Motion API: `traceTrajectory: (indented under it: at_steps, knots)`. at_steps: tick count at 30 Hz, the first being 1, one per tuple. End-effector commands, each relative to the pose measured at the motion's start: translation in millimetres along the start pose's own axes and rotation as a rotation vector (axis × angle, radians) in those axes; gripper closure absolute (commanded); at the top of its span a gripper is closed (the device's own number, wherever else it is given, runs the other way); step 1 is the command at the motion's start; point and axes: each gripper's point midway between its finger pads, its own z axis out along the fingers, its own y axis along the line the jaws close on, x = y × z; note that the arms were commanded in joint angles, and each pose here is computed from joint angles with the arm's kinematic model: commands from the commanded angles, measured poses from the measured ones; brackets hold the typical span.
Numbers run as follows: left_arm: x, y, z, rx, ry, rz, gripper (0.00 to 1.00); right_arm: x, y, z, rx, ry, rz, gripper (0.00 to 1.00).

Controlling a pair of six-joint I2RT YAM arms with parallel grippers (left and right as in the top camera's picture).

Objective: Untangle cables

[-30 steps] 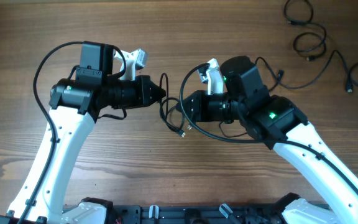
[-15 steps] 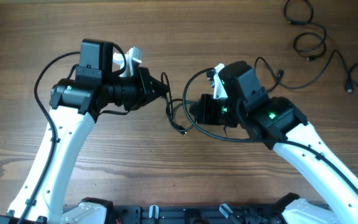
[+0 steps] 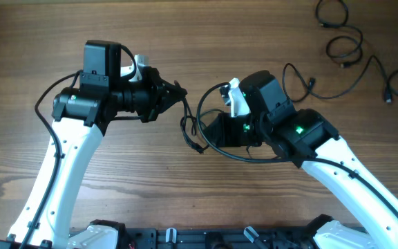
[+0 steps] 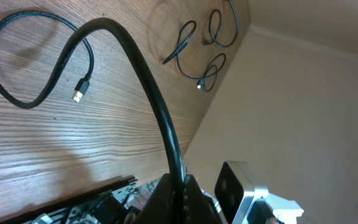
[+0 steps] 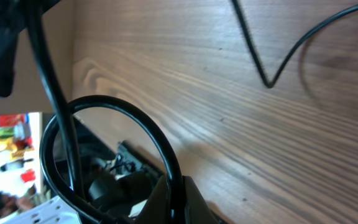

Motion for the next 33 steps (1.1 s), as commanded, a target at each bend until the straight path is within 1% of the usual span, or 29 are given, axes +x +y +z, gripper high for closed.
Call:
traceTrajectory:
  at_steps: [1, 2, 5, 7, 9, 12, 16, 17, 18, 19, 21, 22, 24, 25, 26, 27, 29, 31, 33]
  knots:
    - [-9, -3, -4, 0.003, -0.046, -0.030, 0.96, 19, 19, 3, -0.108, 0.099, -0.052, 0.96]
    - [-9, -3, -4, 0.003, -0.046, -0.052, 0.96, 21, 17, 3, -0.102, 0.103, -0.088, 0.96]
    - [-12, -2, -4, -0.001, -0.061, -0.108, 0.96, 27, 10, 3, -0.073, 0.126, -0.092, 0.96]
    - [-12, -3, -4, 0.005, -0.063, -0.129, 0.96, 28, -2, 3, -0.012, 0.123, -0.107, 0.96]
    - [-13, -5, -4, 0.011, -0.064, -0.150, 0.96, 24, -23, 3, 0.106, 0.090, -0.092, 0.96]
    - [-13, -5, -4, 0.014, -0.064, -0.193, 0.96, 18, -35, 1, 0.178, 0.054, -0.091, 0.96]
    - [-13, -5, -4, 0.014, -0.064, -0.199, 0.96, 1, -61, -6, 0.336, -0.057, 0.017, 0.96]
    - [-13, -5, -4, 0.012, -0.063, -0.196, 0.73, 0, -60, -5, 0.328, -0.064, 0.030, 0.96]
    - [-12, -3, -4, 0.004, -0.060, -0.197, 0.47, 0, -52, -3, 0.284, -0.057, 0.018, 0.96]
    - [-10, 1, -4, -0.008, -0.056, -0.206, 0.25, -1, -44, -1, 0.244, -0.052, 0.009, 0.96]
    - [-9, 2, -4, -0.016, -0.052, -0.164, 0.07, -8, -33, 1, 0.192, -0.071, -0.009, 0.96]
    - [-7, 5, -4, -0.028, -0.047, -0.153, 0.03, -16, -28, 2, 0.171, -0.101, -0.022, 0.96]
    - [-2, 17, -4, -0.073, -0.034, -0.195, 0.04, -28, -18, 1, 0.132, -0.151, -0.016, 0.96]
    - [0, 22, -5, -0.093, -0.031, -0.208, 0.06, -32, -15, 1, 0.120, -0.167, -0.007, 0.96]
    - [2, 26, -5, -0.108, -0.027, -0.197, 0.11, -36, -12, 1, 0.104, -0.184, 0.004, 0.96]
    - [4, 30, -6, -0.125, -0.024, -0.190, 0.21, -39, -9, 1, 0.093, -0.196, 0.013, 0.96]
    - [8, 37, -7, -0.151, -0.012, -0.211, 0.38, -42, -7, 0, 0.086, -0.212, 0.018, 0.96]
    - [9, 37, -7, -0.155, -0.008, -0.199, 0.56, -48, -15, -2, 0.133, -0.247, 0.023, 0.96]
    - [10, 39, -7, -0.161, -0.004, -0.204, 0.65, -49, -21, -3, 0.161, -0.261, 0.027, 0.96]
